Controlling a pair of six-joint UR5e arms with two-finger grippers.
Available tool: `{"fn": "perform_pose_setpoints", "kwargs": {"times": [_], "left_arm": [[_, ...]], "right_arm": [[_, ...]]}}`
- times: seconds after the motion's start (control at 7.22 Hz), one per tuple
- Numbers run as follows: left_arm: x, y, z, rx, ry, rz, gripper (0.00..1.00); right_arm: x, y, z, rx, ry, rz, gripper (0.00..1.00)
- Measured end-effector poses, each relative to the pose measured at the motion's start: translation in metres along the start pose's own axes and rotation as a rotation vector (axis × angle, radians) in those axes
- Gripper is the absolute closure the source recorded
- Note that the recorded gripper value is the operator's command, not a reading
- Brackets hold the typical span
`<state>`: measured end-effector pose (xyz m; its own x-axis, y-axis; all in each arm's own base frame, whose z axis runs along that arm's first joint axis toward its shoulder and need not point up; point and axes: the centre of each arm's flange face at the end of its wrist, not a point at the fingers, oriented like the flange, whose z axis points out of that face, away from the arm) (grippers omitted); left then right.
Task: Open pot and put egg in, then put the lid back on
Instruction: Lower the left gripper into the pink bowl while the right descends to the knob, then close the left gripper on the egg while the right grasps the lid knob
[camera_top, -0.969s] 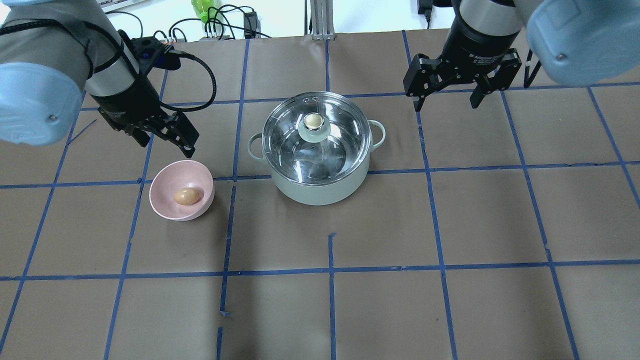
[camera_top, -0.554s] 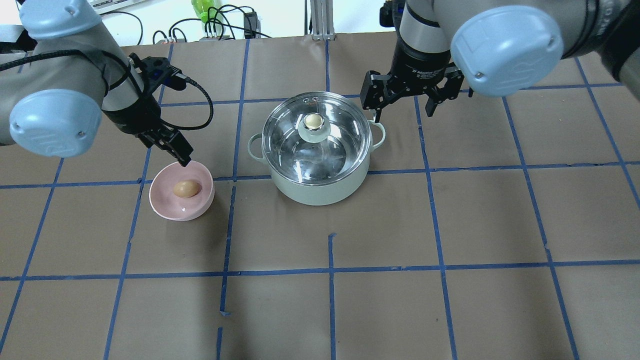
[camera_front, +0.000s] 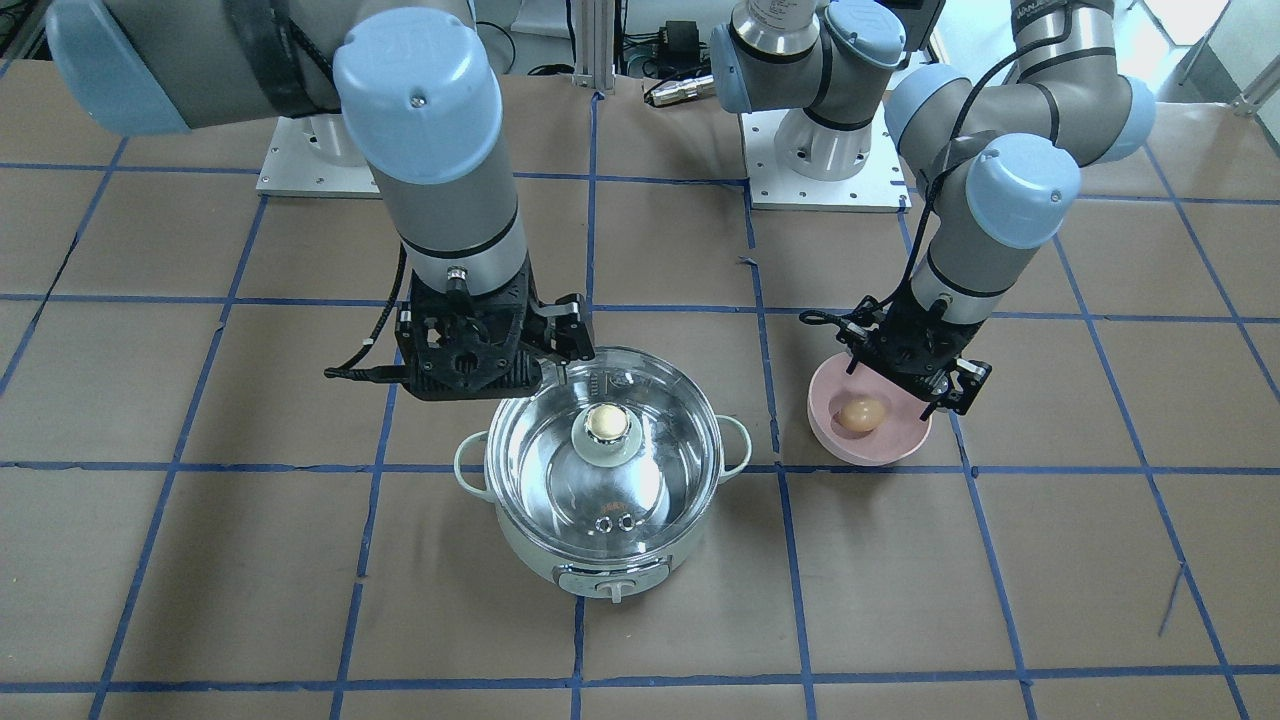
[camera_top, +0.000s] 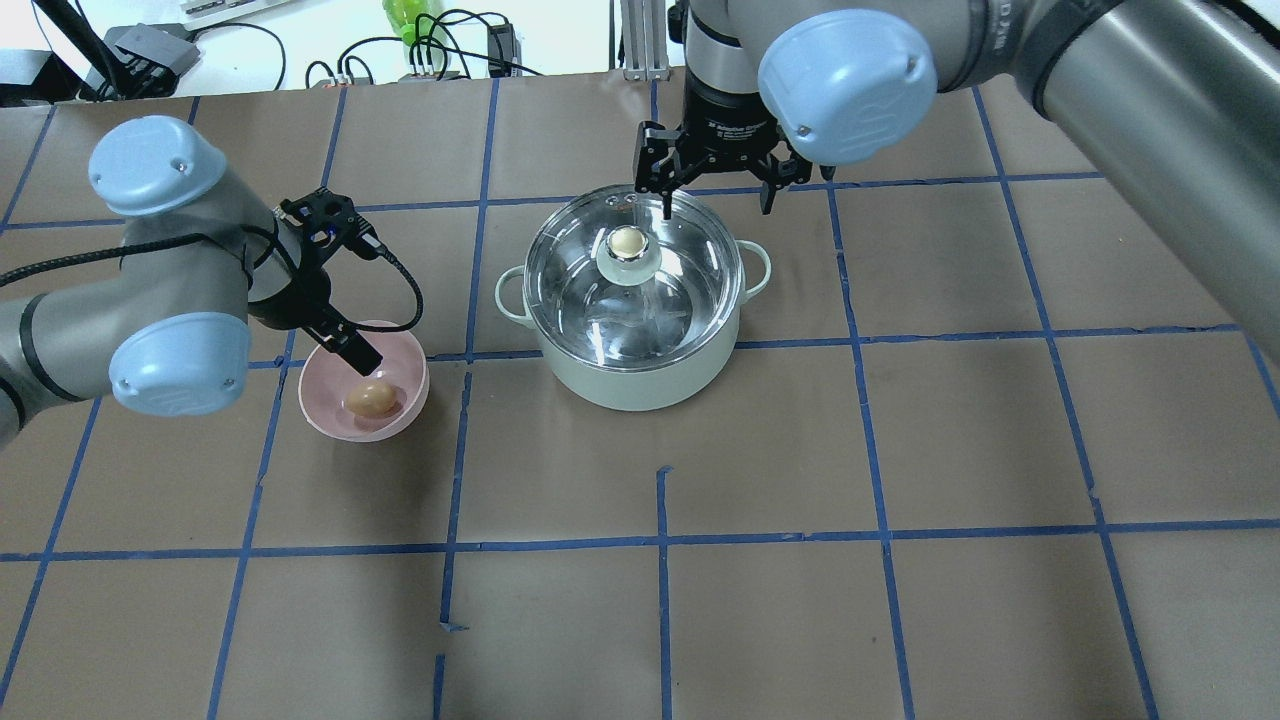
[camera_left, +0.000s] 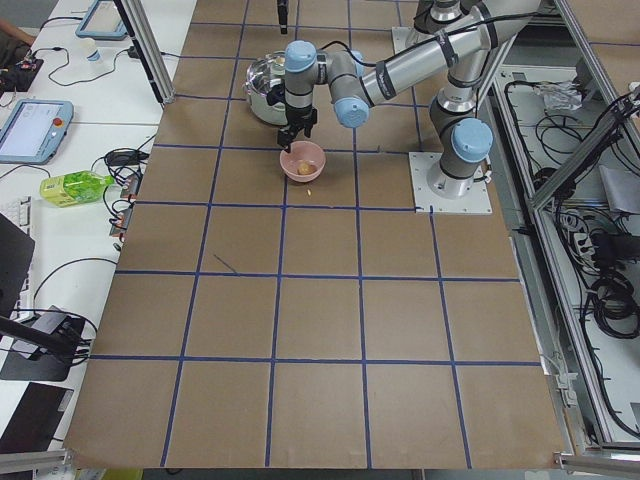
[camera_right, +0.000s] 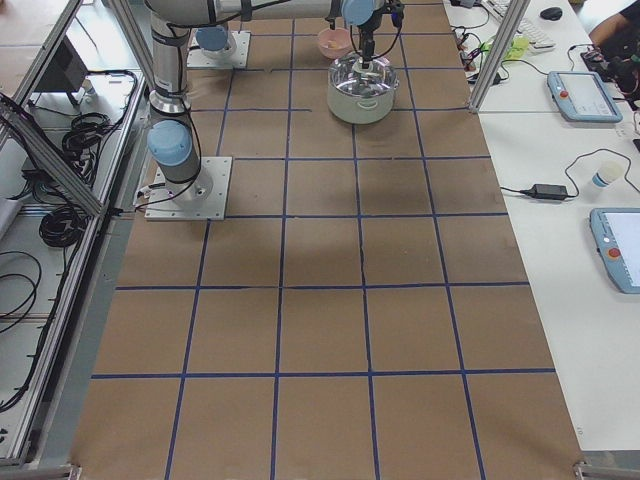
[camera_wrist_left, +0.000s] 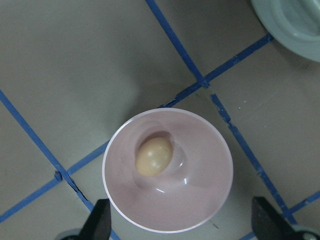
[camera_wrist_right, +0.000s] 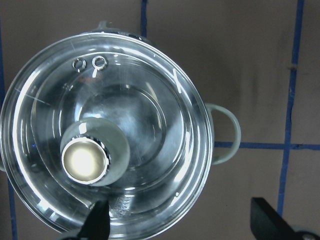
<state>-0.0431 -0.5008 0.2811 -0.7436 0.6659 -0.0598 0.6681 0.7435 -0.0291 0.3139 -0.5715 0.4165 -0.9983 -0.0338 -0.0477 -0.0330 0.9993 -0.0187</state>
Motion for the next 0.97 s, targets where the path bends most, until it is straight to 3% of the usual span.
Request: {"fn": "perform_pose_setpoints", "kwargs": {"times": [0.55,0.97], "left_arm": [[-0.001,0.001,0.037,-0.003,0.005,0.127,0.01],[0.004,0.005,0.050,0.000,0.005,0.136,0.02]], "right_arm": [[-0.070,0.001,0.055,0.003,-0.013,0.010,0.08],[-0.077,0.001,0.066,0.030,-0.002,-0.007,0.09]]}}
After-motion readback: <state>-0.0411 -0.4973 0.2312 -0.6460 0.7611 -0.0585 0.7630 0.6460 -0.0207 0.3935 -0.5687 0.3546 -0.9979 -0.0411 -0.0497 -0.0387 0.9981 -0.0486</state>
